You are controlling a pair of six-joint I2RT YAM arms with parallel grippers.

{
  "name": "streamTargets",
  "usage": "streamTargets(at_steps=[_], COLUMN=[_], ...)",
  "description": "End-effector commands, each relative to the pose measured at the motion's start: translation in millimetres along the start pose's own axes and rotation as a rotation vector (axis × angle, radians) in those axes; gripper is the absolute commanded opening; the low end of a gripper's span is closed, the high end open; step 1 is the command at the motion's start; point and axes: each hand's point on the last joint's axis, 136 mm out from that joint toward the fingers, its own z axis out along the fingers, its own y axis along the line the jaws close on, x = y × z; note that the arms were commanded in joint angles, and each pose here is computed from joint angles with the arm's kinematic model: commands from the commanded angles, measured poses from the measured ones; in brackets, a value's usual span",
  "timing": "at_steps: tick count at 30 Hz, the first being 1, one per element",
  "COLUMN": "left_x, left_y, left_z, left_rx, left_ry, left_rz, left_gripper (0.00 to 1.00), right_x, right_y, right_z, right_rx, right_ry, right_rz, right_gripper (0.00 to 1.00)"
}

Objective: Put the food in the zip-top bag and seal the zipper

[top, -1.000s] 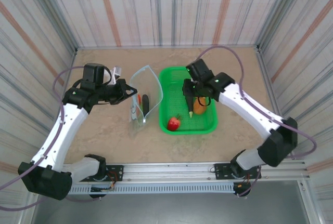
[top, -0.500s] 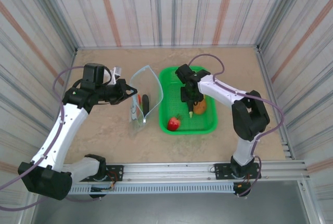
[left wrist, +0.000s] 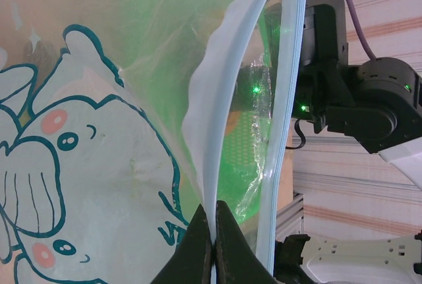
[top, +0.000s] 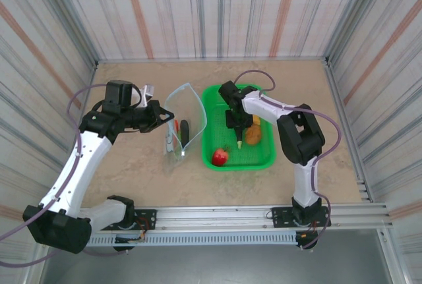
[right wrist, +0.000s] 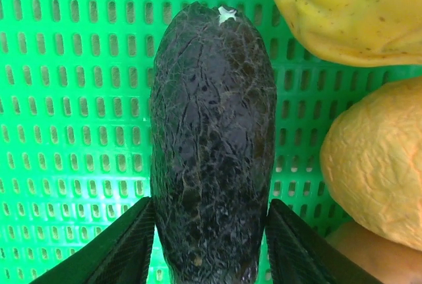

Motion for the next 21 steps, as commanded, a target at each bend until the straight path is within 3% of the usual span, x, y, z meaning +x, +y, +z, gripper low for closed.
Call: streamTargets(at_steps=[1,5,11,17,21], left_x=[2.8,2.5,-1.5,-2.8,-4.3], left_y=[-4.5,-3.1,-3.3,-7.7,-9.4], left_z=[-1.8,-0.6,-1.5,-2.5,-3.4], left_rx=[0.013,0.001,-0.002,0.012,0.014], left_ry=[0.021,0.035,0.022,0.021,0.016], left_rz=[0.025,0.033,0.029,0.027,0.030], left_gripper=[0.00,0.00,0.00,0.00,0.00], right_x=[-4.7,-5.1,-9.5,-9.9,-10.8], right_y=[-5.1,-6.7,-2.4,2.6,23.9], right_z=[1.2,-7.8,-68.0,-163.4,-247.9], right_rx=[0.016,0.012,-0.103,-0.242,-0.458], right_ry=[-0.006,-0.018,-0.112,-0.284,-0.423], right_rz=[-0.016,-0.027,0.003,0.025,0.056], right_gripper=[0.45,0.38,0.35,0.35,0.35])
